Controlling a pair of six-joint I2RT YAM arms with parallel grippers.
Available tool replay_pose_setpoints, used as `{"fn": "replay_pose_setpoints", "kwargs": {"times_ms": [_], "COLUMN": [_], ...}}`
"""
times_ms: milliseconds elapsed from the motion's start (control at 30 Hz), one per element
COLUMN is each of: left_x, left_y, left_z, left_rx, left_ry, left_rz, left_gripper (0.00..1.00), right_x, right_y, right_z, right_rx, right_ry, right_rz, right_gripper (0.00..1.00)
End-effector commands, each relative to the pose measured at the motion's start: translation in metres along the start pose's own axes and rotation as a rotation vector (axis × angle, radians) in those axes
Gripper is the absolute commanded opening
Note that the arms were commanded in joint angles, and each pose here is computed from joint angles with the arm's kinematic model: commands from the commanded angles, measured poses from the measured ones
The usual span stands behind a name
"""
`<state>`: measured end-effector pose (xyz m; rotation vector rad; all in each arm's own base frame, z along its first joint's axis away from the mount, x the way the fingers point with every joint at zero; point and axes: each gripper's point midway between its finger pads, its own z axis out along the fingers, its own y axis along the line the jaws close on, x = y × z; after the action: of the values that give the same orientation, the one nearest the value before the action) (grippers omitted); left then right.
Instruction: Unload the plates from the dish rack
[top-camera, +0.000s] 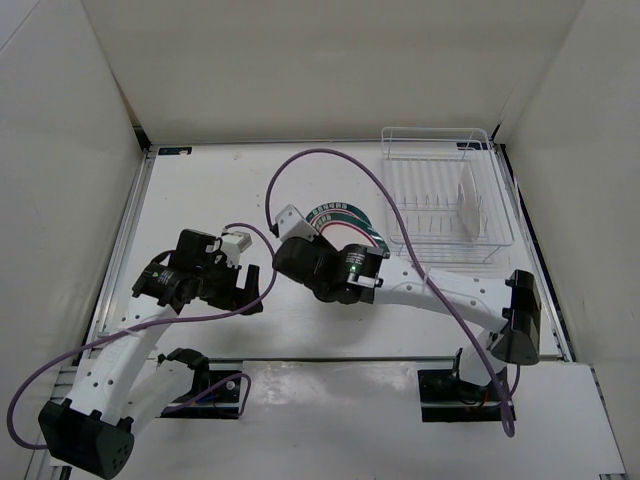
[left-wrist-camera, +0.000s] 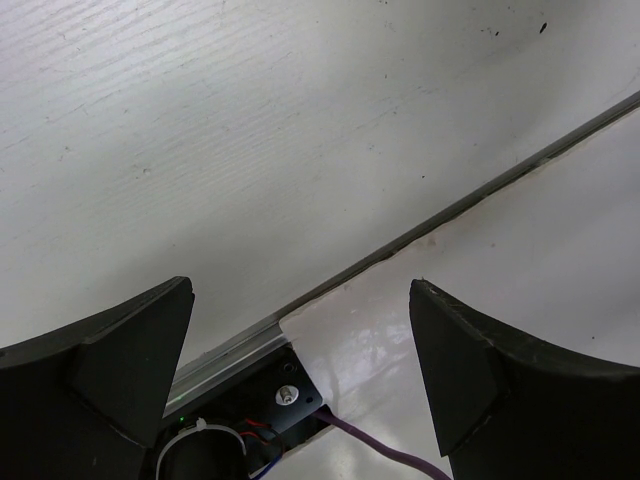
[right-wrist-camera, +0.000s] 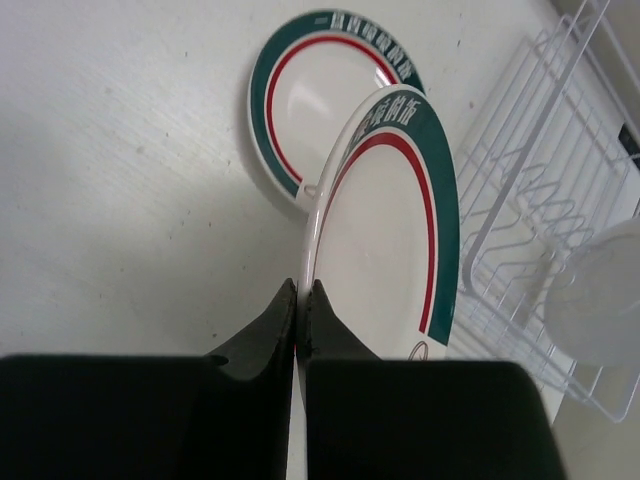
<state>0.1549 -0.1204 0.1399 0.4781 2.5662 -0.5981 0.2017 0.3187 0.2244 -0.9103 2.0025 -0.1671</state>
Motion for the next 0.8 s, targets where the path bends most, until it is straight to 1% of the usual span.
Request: {"fn": "replay_pose_setpoints", "kwargs": {"times_ms": [0,67,100,133,167,233,267,333,367,400,533,767], "left_x": [0.0,0.0,0.0,0.001,0.0,0.0,0.001,0.0,0.001,0.002,0.0,0.001], "left_y": [-0.005,-0.004,-0.004,-0.004,-0.004,-0.004,-0.004,-0.004,-0.003,-0.004,-0.004,-0.003], "left_z": [-0.003,-0.002,-0.002,-0.002,-0.002,-0.003,-0.002,-0.002,-0.001,-0.001,0.0,0.002], "left_rx": [0.025,0.022,0.019,0.02,0.018,0.016,0.018,0.018,0.017,0.023,0.024,0.023], "left_ry": [-0.008,-0.008,-0.01,-0.005,-0.007,-0.012,-0.007,-0.005,-0.003,0.006,0.008,0.019], "left_rz": [0.014,0.014,0.014,0.013,0.013,0.015,0.014,0.013,0.011,0.007,0.009,0.005], "left_gripper": [1.0,1.0,1.0,1.0,1.0,1.0,1.0,1.0,1.0,1.0,1.0,1.0], "right_x": [-0.06,-0.067,-0.066,-0.065,-0.059,-0.053,-0.042,-0.034,-0.023,-0.024,-0.007,0.006], "right_y": [-0.013,-0.01,-0.008,-0.006,-0.001,0.009,0.005,0.006,0.005,0.005,0.001,0.012], "right_z": [0.007,0.026,0.034,0.039,0.057,0.074,0.09,0.104,0.114,0.118,0.141,0.171], "right_rx": [0.044,0.058,0.044,0.04,0.041,0.018,0.034,0.048,0.053,0.058,0.088,0.098], "right_ry": [-0.148,-0.13,-0.117,-0.111,-0.094,-0.076,-0.037,-0.015,0.015,0.006,0.053,0.088], "right_rz": [-0.018,-0.018,-0.059,-0.064,-0.075,-0.09,-0.099,-0.101,-0.113,-0.103,-0.137,-0.173], "right_gripper": [0.0,0.0,0.0,0.0,0.0,0.0,0.0,0.0,0.0,0.0,0.0,0.0]}}
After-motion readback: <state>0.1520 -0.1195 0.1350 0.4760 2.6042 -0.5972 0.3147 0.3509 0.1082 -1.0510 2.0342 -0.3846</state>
